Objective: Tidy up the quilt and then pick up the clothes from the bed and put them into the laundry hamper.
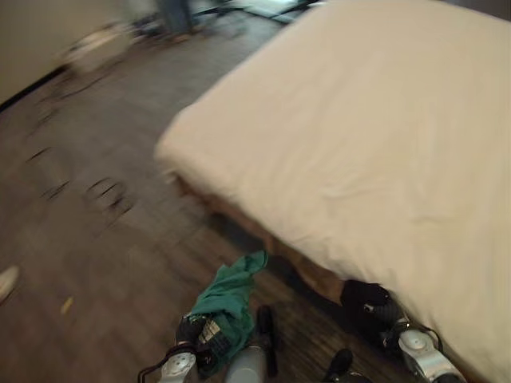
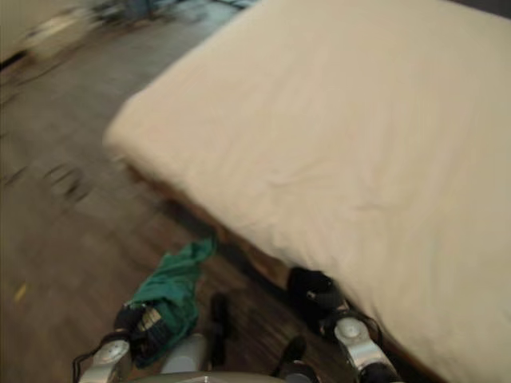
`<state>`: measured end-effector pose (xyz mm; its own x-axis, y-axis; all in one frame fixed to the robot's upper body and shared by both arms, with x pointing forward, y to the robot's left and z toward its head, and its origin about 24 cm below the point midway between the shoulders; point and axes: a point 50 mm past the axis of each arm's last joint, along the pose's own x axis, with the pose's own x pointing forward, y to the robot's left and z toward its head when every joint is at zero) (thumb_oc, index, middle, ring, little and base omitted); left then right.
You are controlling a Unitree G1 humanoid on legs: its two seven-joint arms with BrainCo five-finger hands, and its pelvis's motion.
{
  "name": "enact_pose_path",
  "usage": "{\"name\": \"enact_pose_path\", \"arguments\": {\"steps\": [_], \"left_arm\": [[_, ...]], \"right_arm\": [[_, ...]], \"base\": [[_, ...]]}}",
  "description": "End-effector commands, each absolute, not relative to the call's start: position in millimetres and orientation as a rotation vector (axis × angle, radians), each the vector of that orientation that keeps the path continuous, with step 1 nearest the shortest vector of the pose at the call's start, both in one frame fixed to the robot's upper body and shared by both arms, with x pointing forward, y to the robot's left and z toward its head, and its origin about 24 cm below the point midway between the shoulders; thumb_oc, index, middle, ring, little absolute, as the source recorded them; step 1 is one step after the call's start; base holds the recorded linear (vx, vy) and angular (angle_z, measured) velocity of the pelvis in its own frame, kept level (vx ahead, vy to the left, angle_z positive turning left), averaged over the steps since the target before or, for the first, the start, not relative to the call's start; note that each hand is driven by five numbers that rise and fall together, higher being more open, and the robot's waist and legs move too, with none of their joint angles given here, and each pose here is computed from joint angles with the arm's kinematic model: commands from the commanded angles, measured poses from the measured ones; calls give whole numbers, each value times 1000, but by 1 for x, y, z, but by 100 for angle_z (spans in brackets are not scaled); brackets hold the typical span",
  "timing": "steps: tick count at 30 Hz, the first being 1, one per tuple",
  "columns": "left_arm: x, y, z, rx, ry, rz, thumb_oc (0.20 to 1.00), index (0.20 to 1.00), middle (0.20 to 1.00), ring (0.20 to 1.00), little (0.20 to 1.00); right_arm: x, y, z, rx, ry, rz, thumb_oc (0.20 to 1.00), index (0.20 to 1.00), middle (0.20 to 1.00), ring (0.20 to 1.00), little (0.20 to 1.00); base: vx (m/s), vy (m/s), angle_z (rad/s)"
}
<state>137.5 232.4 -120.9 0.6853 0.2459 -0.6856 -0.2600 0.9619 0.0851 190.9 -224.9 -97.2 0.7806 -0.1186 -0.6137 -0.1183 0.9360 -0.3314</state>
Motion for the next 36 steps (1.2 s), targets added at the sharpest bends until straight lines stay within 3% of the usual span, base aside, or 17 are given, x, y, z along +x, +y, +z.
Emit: {"name": "enact_pose_path", "arguments": {"steps": [1, 7, 11, 17, 18, 30, 36], "left_arm": [[150, 268, -105, 137, 704, 338, 200, 200, 200, 200, 200], [139, 272, -116, 187, 797, 349, 200, 200, 200, 200, 200], [146, 275, -112, 206, 767, 392, 200, 200, 200, 200, 200], [161, 239, -122, 279, 787, 207, 200, 200, 200, 200, 200], [194, 161, -130, 292, 817, -41, 200, 200, 200, 200, 200], [225, 169, -102, 289, 637, -20, 200, 200, 200, 200, 200], [215, 173, -104, 319, 648, -18, 200, 200, 200, 200, 200]], "right_arm": [[198, -221, -94, -292, 624, -70, 200, 200, 200, 200, 200], [162, -235, -113, -183, 738, -228, 200, 200, 200, 200, 200], [176, -230, -107, -137, 688, -252, 200, 200, 200, 200, 200], [155, -256, -112, -145, 739, -376, 200, 200, 200, 200, 200], [206, -231, -80, -92, 553, -113, 200, 200, 200, 200, 200], [233, -221, -12, -213, 282, 2, 200, 200, 200, 200, 200], [252, -214, 19, -244, 171, 46, 200, 200, 200, 200, 200]], "base": [[-40, 167, 289], [78, 388, 207], [115, 427, 150], [98, 42, 144], [99, -55, 140], [105, -159, 14], [435, -16, -28]]}}
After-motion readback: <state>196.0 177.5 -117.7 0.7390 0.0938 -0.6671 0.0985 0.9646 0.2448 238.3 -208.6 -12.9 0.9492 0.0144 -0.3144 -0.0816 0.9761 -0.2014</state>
